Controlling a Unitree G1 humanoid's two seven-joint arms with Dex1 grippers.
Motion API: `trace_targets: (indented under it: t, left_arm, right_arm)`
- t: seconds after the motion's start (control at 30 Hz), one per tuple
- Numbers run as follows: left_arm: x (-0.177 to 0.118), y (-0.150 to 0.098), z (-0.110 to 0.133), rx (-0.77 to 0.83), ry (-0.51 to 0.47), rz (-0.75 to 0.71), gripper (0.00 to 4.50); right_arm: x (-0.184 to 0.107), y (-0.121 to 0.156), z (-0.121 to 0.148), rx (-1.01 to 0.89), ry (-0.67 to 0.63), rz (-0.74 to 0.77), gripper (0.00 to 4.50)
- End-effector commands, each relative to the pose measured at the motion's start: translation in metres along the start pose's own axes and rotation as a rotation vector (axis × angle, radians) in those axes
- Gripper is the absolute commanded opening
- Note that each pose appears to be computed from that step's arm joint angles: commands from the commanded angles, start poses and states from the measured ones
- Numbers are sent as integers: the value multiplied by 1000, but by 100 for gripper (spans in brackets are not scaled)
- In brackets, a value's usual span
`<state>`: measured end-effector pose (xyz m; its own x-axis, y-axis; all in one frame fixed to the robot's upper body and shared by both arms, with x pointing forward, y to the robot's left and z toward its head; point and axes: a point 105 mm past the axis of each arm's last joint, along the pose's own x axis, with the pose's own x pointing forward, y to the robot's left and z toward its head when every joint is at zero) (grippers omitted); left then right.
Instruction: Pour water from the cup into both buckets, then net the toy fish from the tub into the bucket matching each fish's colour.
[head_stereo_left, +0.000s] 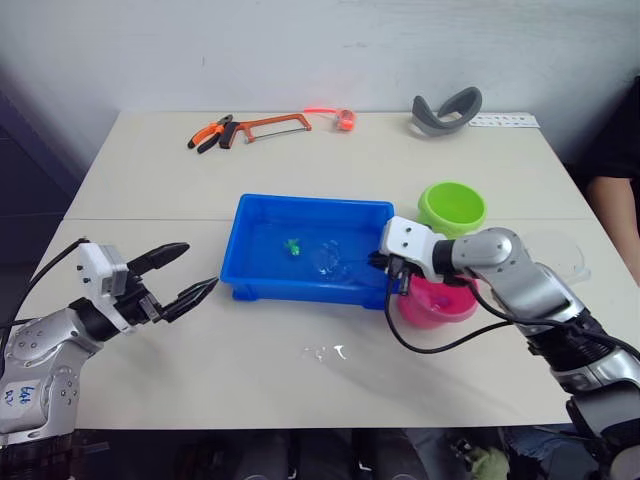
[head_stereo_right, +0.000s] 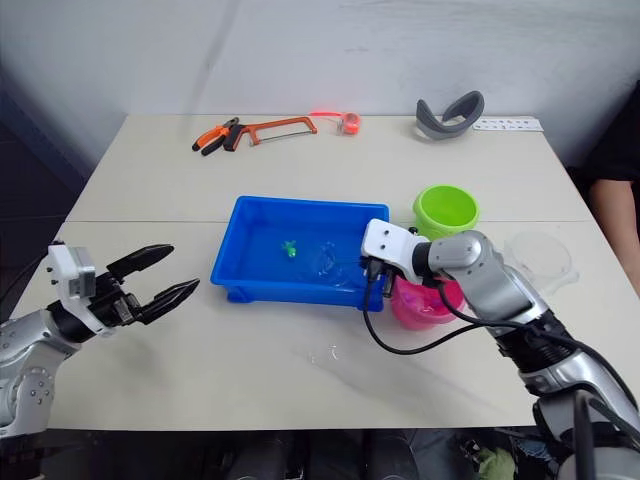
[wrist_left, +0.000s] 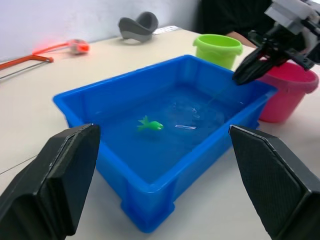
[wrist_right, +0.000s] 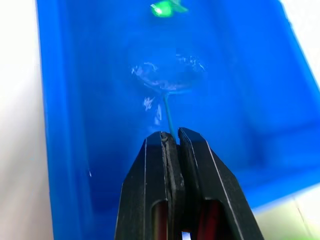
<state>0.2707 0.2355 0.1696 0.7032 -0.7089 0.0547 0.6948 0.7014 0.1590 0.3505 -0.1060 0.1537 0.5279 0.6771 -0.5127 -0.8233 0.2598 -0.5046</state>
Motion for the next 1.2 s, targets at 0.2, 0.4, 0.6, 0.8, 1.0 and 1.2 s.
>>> trace_targets:
  t: [0.2,0.4,0.6,0.8,1.0,1.2]
  left_arm:
    - [12,0,13,112,90,-107,447]
    - [17,7,21,120,107,-158,447]
    - [30,10,38,113,64,-218,447]
    - [55,1,54,106,16,-297,447]
    - [78,-10,60,68,-6,-350,447]
    - [108,-22,69,20,-30,-379,447]
  right_arm:
    - [14,-7,38,-26,-149,-38,0]
    - [-4,-2,46,27,-258,-9,0]
    - [-34,3,55,58,-381,14,0]
    - [-63,2,53,47,-415,-49,0]
    - [-93,-2,42,47,-391,-167,0]
    - [-133,-9,27,33,-328,-301,0]
